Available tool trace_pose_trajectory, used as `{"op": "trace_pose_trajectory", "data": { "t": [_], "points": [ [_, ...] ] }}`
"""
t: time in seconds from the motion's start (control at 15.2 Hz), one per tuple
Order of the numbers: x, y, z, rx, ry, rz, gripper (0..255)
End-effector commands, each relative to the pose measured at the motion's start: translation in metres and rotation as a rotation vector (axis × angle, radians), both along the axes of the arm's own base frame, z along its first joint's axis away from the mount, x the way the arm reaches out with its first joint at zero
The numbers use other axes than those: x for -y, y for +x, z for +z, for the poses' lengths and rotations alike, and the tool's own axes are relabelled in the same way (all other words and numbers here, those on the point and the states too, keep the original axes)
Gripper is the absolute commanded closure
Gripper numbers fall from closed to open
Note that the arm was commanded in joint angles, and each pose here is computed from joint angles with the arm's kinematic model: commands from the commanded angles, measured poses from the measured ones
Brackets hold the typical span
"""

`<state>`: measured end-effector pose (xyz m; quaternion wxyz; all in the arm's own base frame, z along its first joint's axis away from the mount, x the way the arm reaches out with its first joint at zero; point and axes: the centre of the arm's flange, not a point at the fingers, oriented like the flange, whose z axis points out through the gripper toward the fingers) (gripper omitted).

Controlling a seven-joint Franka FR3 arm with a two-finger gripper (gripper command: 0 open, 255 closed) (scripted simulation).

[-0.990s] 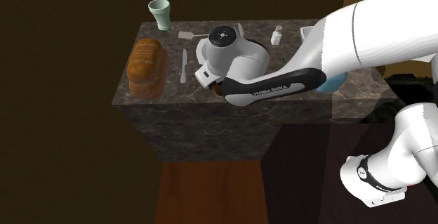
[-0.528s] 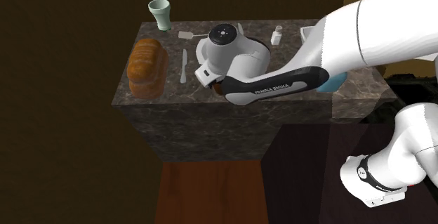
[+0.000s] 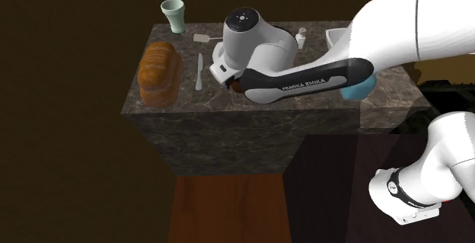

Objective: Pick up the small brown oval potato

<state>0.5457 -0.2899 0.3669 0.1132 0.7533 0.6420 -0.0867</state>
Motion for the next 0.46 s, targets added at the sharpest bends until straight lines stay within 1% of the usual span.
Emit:
{"op": "trace_pose_trajectory", "data": {
  "t": [0.0, 0.26, 0.4],
  "points": [
    [0.0, 0.0, 0.01, 0.0, 0.0, 0.0, 255],
    [0.0, 0.0, 0.031, 0.0, 0.0, 0.0, 255],
    [0.0, 0.0, 0.032, 0.0, 0.0, 0.0, 255]
  ]
}}
